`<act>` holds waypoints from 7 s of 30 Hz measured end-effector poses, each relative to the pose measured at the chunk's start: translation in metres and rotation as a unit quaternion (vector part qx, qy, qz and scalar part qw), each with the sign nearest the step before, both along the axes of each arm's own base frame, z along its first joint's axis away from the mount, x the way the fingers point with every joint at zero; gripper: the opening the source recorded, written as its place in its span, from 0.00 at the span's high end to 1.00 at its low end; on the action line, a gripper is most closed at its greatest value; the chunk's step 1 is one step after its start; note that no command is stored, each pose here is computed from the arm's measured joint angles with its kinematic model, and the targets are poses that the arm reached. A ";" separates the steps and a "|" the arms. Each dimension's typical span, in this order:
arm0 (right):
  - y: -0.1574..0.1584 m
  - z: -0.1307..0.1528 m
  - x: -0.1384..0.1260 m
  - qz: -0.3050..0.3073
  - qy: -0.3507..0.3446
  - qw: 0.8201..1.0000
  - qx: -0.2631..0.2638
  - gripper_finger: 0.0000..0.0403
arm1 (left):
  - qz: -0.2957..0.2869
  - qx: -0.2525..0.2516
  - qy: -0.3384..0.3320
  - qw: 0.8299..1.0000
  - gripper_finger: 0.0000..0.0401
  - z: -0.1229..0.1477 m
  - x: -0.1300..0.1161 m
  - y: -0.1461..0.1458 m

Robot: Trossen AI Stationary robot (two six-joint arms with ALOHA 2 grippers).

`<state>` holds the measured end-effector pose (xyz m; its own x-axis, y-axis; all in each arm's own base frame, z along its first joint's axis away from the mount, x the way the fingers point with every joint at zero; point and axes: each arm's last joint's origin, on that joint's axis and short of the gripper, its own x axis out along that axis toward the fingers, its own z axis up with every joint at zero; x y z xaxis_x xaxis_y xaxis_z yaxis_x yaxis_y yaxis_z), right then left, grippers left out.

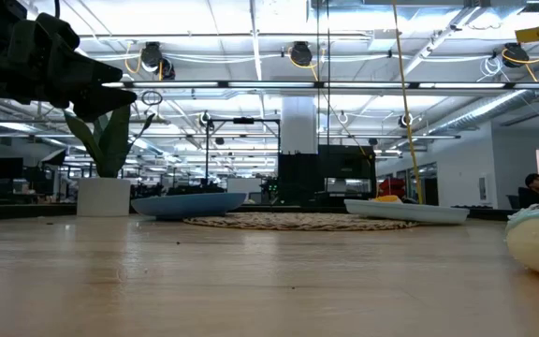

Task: Pick & Place donuts
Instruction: Put the large white donut on the dark blue plate

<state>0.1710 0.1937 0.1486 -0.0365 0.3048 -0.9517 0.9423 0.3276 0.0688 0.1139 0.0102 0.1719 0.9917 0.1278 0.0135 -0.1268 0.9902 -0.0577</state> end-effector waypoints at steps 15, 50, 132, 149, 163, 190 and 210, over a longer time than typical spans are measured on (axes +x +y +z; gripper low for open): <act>0.001 0.000 0.003 0.027 -0.040 0.999 -0.001 0.76 | 0.000 0.000 0.000 1.000 0.16 0.000 0.000 0.000; -0.063 0.076 0.027 0.253 -0.380 0.743 -0.489 0.92 | 0.000 0.005 -0.078 0.997 0.16 0.015 -0.001 0.000; -0.198 0.110 0.201 0.505 -0.126 0.750 -0.409 0.92 | -0.059 -0.356 0.104 0.927 0.40 0.028 0.202 0.021; -0.189 0.110 0.199 0.494 -0.130 0.757 -0.407 0.92 | -0.063 -0.341 0.116 0.931 0.40 0.027 0.199 0.035; -0.189 0.110 0.199 0.489 -0.133 0.761 -0.406 0.92 | -0.055 -0.355 0.121 0.925 0.39 0.027 0.196 0.041; -0.189 0.114 0.208 0.486 -0.170 0.742 -0.430 0.92 | -0.017 -0.338 0.121 0.933 0.55 0.025 0.197 0.034; -0.189 0.116 0.211 0.473 -0.181 0.744 -0.436 0.69 | -0.030 -0.343 0.125 0.931 0.94 0.025 0.197 0.034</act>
